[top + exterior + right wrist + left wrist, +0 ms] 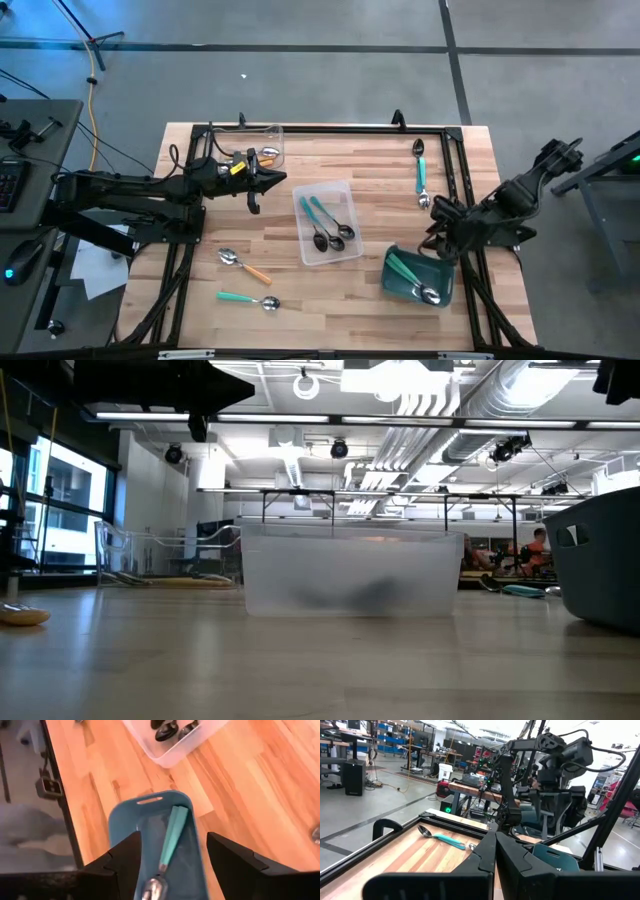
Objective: Sort silverware by color (type)
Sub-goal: Put the yellow spoon into the transparent bin
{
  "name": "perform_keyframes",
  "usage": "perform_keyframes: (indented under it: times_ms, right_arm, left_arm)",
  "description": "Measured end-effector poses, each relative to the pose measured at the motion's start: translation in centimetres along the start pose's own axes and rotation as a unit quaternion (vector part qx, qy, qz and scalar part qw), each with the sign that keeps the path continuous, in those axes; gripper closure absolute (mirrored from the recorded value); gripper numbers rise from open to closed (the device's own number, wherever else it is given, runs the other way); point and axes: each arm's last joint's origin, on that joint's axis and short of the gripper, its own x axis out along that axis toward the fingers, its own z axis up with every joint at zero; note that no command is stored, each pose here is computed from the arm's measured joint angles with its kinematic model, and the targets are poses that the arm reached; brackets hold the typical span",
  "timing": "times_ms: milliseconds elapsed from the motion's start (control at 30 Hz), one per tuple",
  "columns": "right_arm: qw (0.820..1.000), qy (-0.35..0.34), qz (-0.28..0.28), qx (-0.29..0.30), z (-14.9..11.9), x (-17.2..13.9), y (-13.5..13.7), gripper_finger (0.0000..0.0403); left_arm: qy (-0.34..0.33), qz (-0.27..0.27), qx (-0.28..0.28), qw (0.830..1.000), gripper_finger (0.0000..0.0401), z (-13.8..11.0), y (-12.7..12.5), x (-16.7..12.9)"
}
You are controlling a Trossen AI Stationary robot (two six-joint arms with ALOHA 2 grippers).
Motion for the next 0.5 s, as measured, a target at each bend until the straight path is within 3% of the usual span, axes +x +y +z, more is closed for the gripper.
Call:
perform_keyframes:
  times_ms: [300,400,500]
  right_arm:
    - [0.999,0.011,0.006,-0.030,-0.23,0.97,0.31,0.0203]
    - [0.999,0.007,0.015,-0.041,-0.14,0.96,0.48,0.0244]
    - [0.999,0.011,0.021,-0.049,-0.15,0.96,0.54,0.0320]
  left_arm:
    - [0.000,0.000,0.000,1.000,0.0400,0.00,0.00,0.00]
    - [0.000,0.000,0.000,1.000,0.0400,0.00,0.00,0.00]
    - [0.000,0.000,0.000,1.000,0.0400,0.00,0.00,0.00]
